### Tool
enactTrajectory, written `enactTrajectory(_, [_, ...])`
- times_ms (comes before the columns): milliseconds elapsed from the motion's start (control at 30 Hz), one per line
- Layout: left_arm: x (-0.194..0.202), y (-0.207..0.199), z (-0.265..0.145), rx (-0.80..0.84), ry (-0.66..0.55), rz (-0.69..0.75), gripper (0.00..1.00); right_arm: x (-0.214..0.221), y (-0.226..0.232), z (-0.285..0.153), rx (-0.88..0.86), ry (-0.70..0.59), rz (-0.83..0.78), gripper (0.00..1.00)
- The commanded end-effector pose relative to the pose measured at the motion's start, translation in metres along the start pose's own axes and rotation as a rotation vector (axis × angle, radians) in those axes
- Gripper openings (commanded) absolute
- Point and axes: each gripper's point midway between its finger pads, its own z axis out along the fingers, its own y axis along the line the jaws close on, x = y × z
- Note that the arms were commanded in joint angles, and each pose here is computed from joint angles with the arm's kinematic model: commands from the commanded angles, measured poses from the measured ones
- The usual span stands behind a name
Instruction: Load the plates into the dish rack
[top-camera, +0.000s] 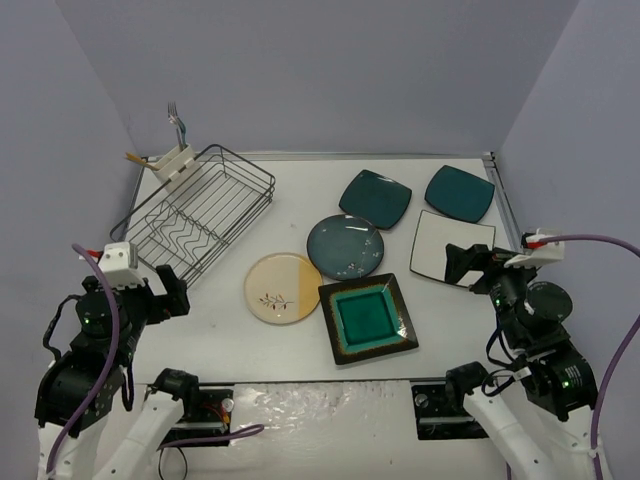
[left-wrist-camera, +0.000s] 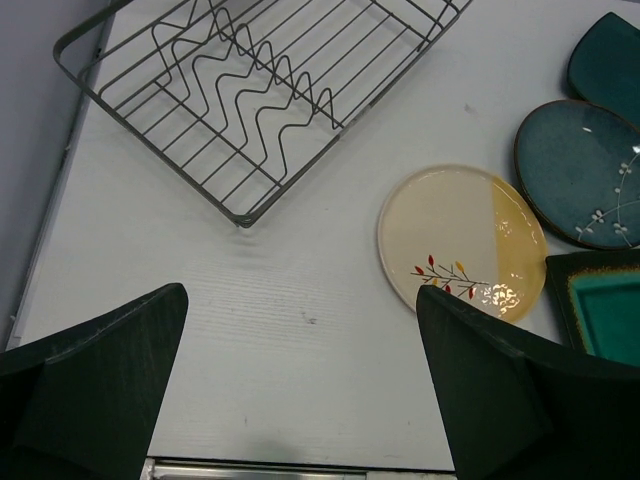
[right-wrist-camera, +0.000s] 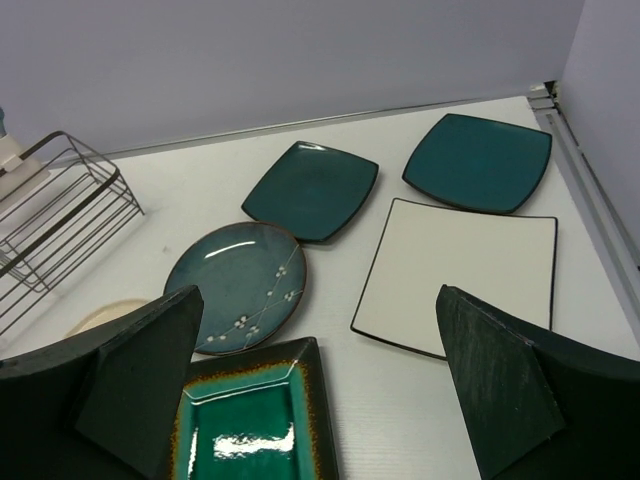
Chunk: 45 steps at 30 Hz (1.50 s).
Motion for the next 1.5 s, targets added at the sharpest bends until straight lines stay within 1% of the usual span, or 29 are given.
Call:
enactTrajectory(0, [-0.017,-0.019,0.007,0.06,0.001,-0.047,0.97,-0.013,0.024,0.018,-0.078,0.009,0.047,1.0])
enactTrajectory(100, [-0.012,-0.027,0.015,0.08,0.053,-0.069,0.97,0.006,0.045,0.03,-0.161,0.107,0.088,1.0])
enactTrajectory(167, [-0.009,-0.035,0.02,0.107,0.087,-0.084,0.97,0.03,0.056,0.046,-0.202,0.217,0.09,1.0])
enactTrajectory(267, [-0.006,-0.043,0.027,0.124,0.125,-0.094,0.97,0.058,0.062,0.061,-0.191,0.327,0.147,1.0])
enactTrajectory(367, [-0.002,-0.046,0.035,0.13,0.154,-0.094,0.97,0.087,0.07,0.076,-0.169,0.436,0.242,1.0])
enactTrajectory(467, [0.006,-0.055,0.042,0.164,0.198,-0.097,0.97,0.12,0.087,0.086,-0.118,0.525,0.289,1.0])
enactTrajectory(600, [0.015,-0.059,0.049,0.172,0.238,-0.105,0.97,0.158,0.127,0.085,-0.05,0.574,0.269,1.0])
enactTrajectory(733, [0.018,-0.059,0.053,0.159,0.256,-0.111,0.97,0.21,0.169,0.081,0.016,0.644,0.23,1.0])
enactTrajectory(833, [0.02,-0.058,0.055,0.15,0.262,-0.112,0.97,0.242,0.2,0.075,0.059,0.683,0.262,0.97])
enactTrajectory(867, [0.02,-0.058,0.055,0.151,0.263,-0.113,0.97,0.26,0.208,0.072,0.07,0.712,0.24,0.96])
enactTrajectory(967, [0.022,-0.058,0.056,0.147,0.272,-0.114,0.97,0.281,0.23,0.072,0.075,0.734,0.258,0.88])
enactTrajectory(1033, [0.023,-0.058,0.056,0.147,0.278,-0.115,0.97,0.298,0.238,0.072,0.093,0.759,0.272,0.84])
enactTrajectory(1200, [0.026,-0.059,0.057,0.152,0.29,-0.115,0.97,0.315,0.249,0.078,0.107,0.78,0.313,0.75])
enactTrajectory(1333, [0.03,-0.059,0.057,0.156,0.301,-0.109,0.97,0.33,0.251,0.076,0.12,0.81,0.338,0.71])
enactTrajectory(1467, [0.033,-0.061,0.057,0.165,0.312,-0.116,0.97,0.344,0.243,0.074,0.158,0.826,0.35,0.67])
